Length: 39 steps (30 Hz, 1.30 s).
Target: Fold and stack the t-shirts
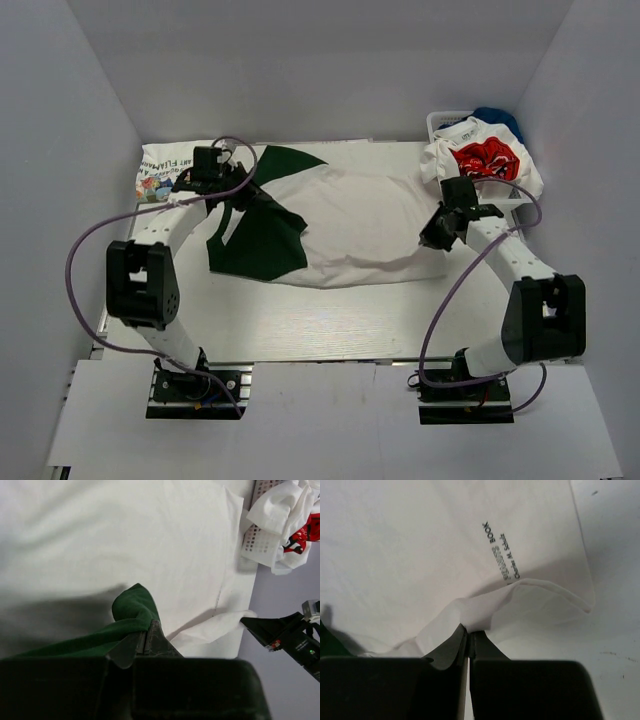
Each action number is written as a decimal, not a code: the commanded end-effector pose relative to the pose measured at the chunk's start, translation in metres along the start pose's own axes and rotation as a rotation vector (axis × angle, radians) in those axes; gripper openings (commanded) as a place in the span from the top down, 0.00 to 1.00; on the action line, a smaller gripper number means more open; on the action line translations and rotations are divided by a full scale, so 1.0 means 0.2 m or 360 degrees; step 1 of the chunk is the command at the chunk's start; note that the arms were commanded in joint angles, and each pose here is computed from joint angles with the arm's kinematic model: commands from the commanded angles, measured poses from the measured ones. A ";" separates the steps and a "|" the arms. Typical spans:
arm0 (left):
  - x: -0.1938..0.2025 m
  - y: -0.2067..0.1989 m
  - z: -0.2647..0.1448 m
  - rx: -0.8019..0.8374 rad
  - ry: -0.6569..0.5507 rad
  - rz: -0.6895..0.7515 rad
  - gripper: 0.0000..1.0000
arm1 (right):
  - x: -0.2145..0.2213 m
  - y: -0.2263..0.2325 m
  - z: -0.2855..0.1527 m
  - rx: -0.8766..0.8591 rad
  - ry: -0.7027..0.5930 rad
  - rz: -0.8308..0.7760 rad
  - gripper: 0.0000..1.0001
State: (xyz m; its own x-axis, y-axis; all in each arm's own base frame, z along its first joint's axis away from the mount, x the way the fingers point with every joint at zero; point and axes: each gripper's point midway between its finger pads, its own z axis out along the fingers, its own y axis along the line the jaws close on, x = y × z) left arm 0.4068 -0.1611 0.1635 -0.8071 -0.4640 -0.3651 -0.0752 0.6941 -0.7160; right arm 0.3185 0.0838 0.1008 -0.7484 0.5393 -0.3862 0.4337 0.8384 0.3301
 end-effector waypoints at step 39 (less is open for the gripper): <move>-0.50 0.34 0.28 -0.0523 -0.0311 0.0339 0.00 | -0.20 0.01 0.16 0.0171 -0.0179 -0.0131 0.10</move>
State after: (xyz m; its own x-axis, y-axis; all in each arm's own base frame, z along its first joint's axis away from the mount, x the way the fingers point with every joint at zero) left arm 0.5406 -0.0993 0.0841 -0.7472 -0.3583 -0.5598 -0.1289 0.9044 -0.4068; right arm 0.3733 0.0625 0.0816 -0.7356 0.5024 -0.4544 0.4514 0.8637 0.2241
